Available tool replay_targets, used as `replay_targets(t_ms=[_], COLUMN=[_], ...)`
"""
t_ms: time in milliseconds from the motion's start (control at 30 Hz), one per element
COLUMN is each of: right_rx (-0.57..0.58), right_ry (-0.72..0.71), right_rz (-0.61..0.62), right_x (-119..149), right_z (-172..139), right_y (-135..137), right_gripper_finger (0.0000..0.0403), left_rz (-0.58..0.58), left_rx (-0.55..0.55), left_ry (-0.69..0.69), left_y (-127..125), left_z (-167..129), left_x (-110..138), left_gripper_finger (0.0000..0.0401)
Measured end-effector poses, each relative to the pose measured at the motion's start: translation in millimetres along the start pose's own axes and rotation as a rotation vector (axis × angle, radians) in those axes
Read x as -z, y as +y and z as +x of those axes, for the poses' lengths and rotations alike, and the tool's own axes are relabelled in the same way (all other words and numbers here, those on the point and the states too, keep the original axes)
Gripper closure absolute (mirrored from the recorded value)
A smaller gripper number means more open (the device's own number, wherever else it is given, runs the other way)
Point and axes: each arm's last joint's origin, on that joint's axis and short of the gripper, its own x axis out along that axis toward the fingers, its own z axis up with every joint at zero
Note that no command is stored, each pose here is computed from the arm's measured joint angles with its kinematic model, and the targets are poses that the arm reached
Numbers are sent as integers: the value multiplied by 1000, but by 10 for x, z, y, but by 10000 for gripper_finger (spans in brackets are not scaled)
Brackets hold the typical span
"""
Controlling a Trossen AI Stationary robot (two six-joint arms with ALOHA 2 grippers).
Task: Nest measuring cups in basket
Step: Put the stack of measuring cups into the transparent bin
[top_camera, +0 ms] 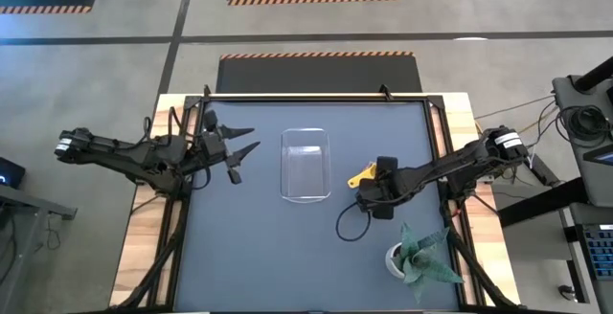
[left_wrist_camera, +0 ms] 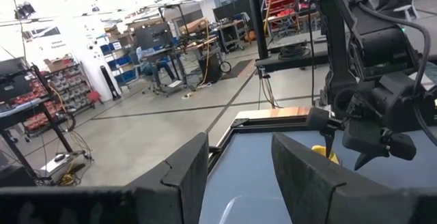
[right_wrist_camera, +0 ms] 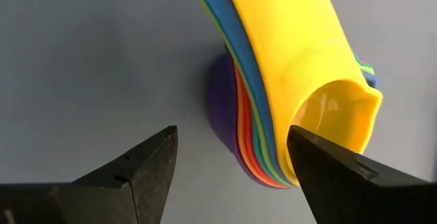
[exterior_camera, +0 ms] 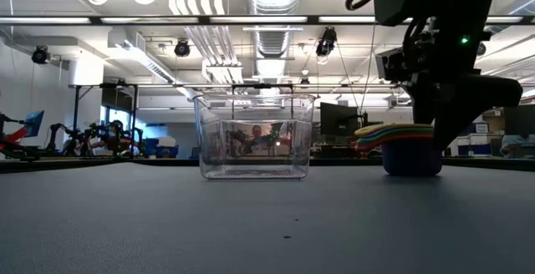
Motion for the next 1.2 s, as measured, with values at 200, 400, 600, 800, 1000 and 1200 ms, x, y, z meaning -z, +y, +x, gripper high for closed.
replay_targets(t_ms=[200,400,600,800,1000,1200], right_rx=[-1,-7,-6,-11,-13,0], right_ry=[-5,-25,-23,-41,-47,-49], right_rz=[6,16,25,12,14,12], right_x=[3,-19,-33,-55,-58,-24], right_z=[15,18,34,38,44,91], right_y=[5,6,-32,-36,-33,-28], right_gripper_finger=[143,159,176,177,177,177], left_rz=[3,3,3,3,2,2], left_rx=[0,0,0,0,0,0], left_ry=[0,0,0,0,0,0], left_y=[0,0,0,0,0,0], left_z=[0,0,0,0,0,0], left_x=[0,0,0,0,0,0], left_gripper_finger=[257,257,257,257,257,257])
